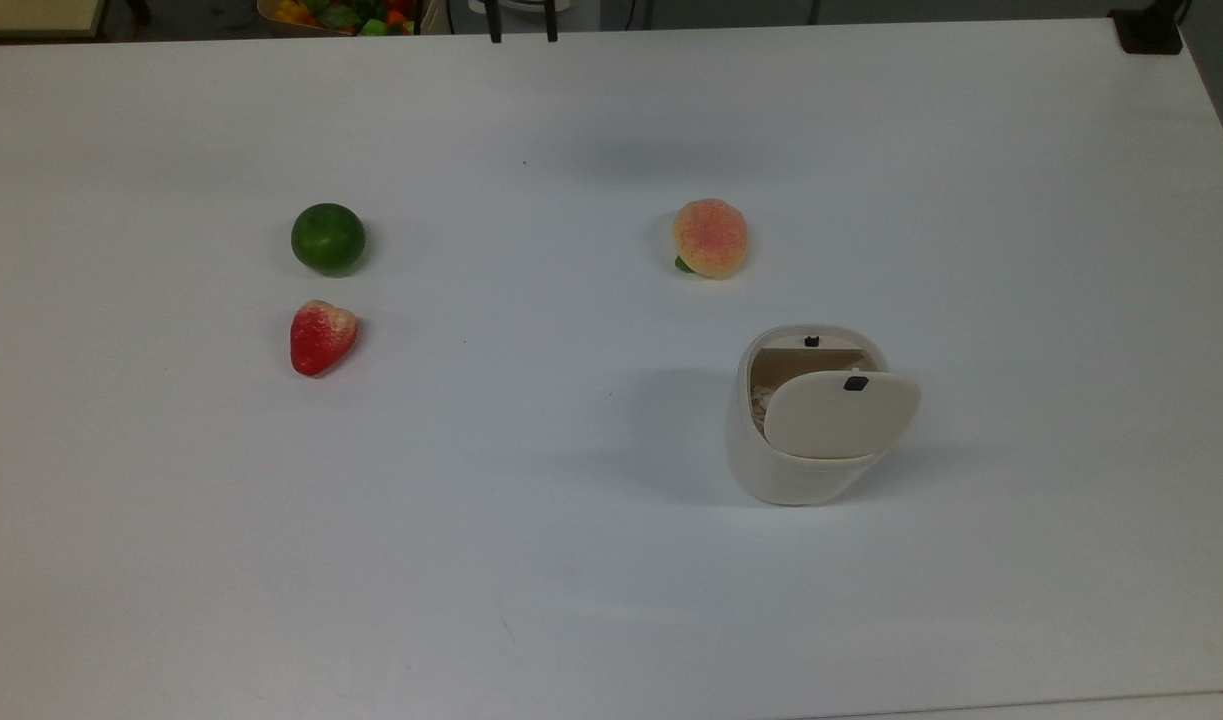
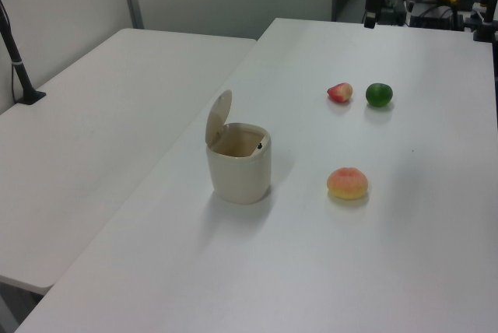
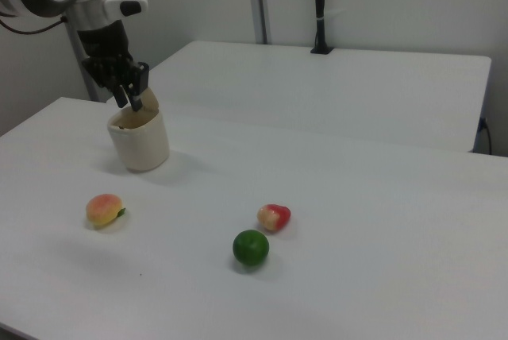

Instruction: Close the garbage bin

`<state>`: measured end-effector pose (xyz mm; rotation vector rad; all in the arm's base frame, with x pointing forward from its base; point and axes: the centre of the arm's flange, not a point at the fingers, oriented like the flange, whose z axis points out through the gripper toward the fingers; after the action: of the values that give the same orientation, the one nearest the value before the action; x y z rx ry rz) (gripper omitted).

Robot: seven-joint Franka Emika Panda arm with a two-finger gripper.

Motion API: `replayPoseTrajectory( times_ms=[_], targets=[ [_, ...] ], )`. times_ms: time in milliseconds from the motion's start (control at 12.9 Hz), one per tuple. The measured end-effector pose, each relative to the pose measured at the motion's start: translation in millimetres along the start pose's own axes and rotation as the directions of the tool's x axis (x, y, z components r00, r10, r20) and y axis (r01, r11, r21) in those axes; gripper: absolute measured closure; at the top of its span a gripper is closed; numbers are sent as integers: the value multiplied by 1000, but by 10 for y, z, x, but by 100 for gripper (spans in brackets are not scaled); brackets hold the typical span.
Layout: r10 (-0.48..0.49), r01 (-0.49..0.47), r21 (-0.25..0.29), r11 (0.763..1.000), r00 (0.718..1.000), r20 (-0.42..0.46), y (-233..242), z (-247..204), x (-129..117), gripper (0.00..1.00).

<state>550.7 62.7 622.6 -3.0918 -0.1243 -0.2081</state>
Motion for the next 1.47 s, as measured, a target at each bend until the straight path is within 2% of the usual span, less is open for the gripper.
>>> replayPoseTrajectory(
  times_ms=[233, 310, 621, 854, 1242, 1475],
  targets=[
    [-5, 5, 1, 1000, 1000, -12, -31, -3, 17, 93],
    [-7, 7, 2, 1000, 1000, -13, -42, 1, 19, 97],
    [-32, 32, 13, 999, 999, -9, -199, 60, 41, 99],
    [-47, 48, 17, 999, 997, -58, -305, 104, 134, 99],
    [-70, 78, 26, 997, 974, -213, -506, 188, 398, 99],
    [-46, 66, 47, 997, 939, -340, -691, 279, 602, 99]
  ],
)
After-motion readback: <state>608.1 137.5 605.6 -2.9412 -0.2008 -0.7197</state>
